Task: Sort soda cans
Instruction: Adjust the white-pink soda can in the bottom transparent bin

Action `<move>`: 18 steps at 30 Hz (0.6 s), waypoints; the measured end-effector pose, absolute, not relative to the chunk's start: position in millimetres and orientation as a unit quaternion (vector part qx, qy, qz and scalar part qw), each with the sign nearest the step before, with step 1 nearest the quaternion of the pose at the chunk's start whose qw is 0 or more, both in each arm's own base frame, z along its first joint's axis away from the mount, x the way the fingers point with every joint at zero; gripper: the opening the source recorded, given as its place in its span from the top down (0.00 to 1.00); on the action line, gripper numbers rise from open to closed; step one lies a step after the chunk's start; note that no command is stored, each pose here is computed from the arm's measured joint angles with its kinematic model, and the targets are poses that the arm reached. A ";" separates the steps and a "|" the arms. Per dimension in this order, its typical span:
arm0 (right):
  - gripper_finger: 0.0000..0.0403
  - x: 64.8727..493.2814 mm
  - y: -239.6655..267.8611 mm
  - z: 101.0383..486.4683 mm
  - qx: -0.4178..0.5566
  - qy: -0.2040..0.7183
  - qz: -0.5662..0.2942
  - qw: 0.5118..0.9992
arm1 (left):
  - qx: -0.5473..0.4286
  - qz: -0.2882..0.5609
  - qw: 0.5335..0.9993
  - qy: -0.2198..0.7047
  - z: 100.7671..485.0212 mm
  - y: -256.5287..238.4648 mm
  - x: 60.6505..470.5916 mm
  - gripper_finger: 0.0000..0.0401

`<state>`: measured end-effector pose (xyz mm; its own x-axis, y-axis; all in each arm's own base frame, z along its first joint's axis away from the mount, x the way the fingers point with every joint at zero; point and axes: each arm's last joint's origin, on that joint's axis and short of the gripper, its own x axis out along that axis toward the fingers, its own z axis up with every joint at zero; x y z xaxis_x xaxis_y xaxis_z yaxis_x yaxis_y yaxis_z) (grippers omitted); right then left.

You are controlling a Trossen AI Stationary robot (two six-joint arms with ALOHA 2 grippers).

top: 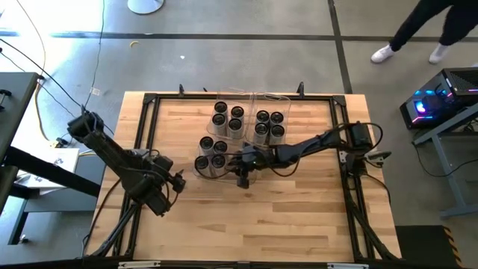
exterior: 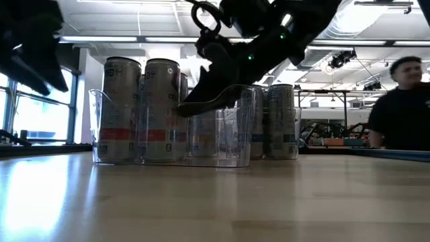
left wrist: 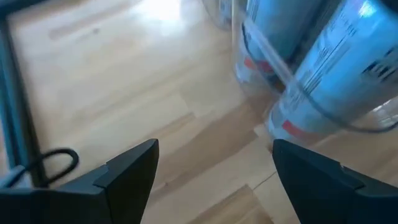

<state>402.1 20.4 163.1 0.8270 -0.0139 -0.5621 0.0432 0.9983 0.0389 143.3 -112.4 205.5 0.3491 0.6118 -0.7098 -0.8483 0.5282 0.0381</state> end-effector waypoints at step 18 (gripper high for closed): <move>0.76 415.9 21.0 147.2 0.043 0.254 0.003 0.966 | -0.218 0.455 0.803 0.318 173.7 -111.0 131.9 0.23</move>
<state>415.9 21.0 147.2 0.8704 0.0285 -0.4914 0.0158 0.9962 0.0857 131.9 -111.0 173.7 0.3840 0.5907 -0.7097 -0.8688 0.4914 -0.0610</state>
